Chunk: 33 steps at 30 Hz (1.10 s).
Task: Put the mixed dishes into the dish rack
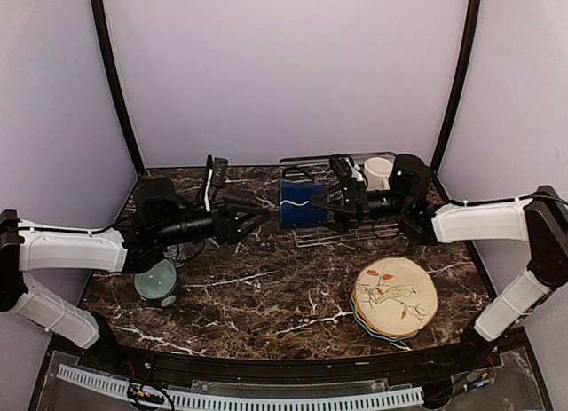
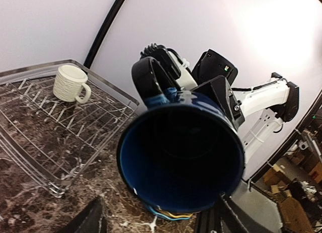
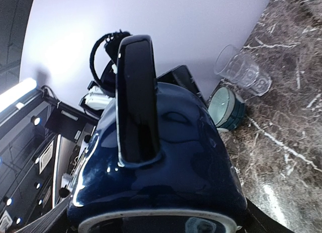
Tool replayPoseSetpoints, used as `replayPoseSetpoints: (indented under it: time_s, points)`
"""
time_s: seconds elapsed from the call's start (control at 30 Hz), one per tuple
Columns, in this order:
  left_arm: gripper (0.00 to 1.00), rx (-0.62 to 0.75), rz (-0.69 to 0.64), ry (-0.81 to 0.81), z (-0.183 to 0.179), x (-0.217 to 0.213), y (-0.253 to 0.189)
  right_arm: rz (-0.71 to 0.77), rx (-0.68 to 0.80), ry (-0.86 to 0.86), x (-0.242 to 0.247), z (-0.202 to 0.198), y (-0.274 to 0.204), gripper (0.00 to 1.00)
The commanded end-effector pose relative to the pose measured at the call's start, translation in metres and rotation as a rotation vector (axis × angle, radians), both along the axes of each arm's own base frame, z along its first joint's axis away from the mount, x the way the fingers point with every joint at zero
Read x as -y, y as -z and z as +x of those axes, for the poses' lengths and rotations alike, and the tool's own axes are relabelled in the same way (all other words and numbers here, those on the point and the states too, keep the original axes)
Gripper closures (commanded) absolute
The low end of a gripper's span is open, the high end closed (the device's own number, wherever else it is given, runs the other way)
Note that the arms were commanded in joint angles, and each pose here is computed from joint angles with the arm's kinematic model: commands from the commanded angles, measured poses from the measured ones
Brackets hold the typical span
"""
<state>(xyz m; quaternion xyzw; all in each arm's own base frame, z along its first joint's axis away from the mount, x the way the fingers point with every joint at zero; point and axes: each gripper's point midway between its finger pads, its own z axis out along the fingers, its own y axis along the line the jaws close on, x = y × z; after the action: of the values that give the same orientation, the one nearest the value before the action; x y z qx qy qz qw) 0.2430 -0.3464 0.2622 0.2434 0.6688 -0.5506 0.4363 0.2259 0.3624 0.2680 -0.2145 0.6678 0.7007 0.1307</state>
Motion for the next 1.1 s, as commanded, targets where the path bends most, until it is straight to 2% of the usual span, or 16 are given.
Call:
replayPoseSetpoints:
  time_s: [0.0,0.03,0.07,0.23,0.33,0.43,0.63,1.07]
  points:
    - [0.23,0.034,0.099,-0.133,0.012,-0.024,0.004,-0.089,0.144,0.206,0.036,0.037,-0.012,1.0]
    - [0.21,0.049,0.106,-0.154,0.013,-0.028,-0.003,-0.149,0.161,0.266,0.047,0.049,-0.007,1.0]
    - [0.2,0.039,0.167,-0.193,0.018,-0.034,0.007,-0.235,0.155,0.324,0.059,0.059,0.003,1.0]
    - [0.1,0.055,0.301,-0.32,0.029,-0.057,0.007,-0.562,0.311,0.638,0.13,0.114,0.002,1.0]
    - [0.07,0.067,0.361,-0.378,0.032,-0.07,0.011,-0.763,0.385,0.763,0.169,0.136,-0.001,1.0]
    - [0.06,0.084,0.385,-0.402,0.032,-0.078,0.009,-0.936,0.426,0.817,0.199,0.152,0.001,1.0]
    - [0.06,0.098,0.409,-0.423,0.03,-0.085,0.009,-1.149,0.432,0.79,0.226,0.175,0.02,1.0]
    - [0.06,0.103,0.418,-0.426,0.028,-0.089,0.012,-1.282,0.487,0.56,0.217,0.204,0.058,1.0]
